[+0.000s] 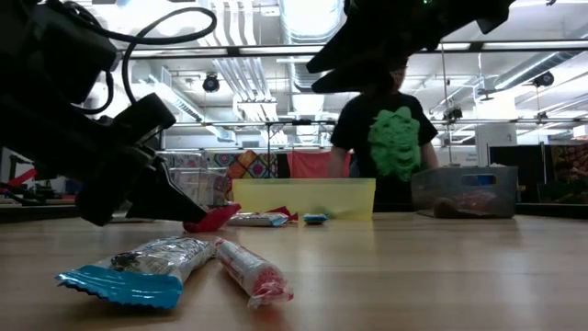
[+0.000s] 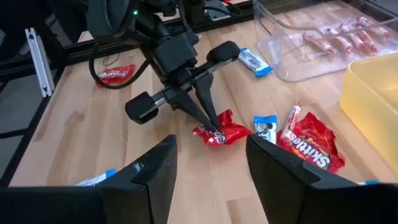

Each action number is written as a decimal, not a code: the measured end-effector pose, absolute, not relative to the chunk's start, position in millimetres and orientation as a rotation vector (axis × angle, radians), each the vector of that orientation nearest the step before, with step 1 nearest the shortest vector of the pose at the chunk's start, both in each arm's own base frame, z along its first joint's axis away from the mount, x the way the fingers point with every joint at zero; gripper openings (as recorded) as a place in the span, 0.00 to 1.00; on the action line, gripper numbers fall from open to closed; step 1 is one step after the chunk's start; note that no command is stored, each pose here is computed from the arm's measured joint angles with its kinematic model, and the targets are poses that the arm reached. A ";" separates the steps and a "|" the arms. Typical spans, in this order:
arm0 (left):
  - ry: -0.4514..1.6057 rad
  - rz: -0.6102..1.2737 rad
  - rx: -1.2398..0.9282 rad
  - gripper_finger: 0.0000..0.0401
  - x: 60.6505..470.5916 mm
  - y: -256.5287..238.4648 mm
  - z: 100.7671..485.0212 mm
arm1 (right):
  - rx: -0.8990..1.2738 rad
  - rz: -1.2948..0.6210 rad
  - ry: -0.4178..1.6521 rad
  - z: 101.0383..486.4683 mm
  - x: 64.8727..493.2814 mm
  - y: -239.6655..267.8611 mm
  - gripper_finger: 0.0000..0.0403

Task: Sort candy
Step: Put the red candy into the black bin

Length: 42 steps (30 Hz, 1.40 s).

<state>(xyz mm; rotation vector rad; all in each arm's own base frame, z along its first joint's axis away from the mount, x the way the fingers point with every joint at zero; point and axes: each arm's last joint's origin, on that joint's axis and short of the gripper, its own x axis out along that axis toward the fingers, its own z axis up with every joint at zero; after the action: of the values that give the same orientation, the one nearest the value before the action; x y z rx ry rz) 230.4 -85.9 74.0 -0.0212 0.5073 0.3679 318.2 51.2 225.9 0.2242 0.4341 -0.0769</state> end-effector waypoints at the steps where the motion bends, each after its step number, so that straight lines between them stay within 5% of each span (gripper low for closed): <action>1: 0.506 0.362 -0.021 0.01 230.3 -86.5 74.6 | 0.235 -0.079 0.435 225.7 318.0 51.2 0.45; 18: 0.410 0.283 0.055 0.00 249.2 -100.1 100.4 | 0.724 -0.165 0.567 158.0 356.3 38.9 0.45; 27: 0.447 0.267 0.090 0.00 248.5 -103.3 99.3 | 0.747 -0.145 0.569 155.3 365.1 39.1 0.46; 42: 0.557 0.244 0.007 0.00 234.6 -99.6 82.8 | 0.784 -0.155 0.621 127.1 396.0 41.1 0.62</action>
<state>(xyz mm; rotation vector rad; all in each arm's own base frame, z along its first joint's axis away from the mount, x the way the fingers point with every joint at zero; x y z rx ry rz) 234.6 -99.6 82.8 0.0073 0.5566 0.2442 396.0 41.1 127.1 0.7838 0.6210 -0.1554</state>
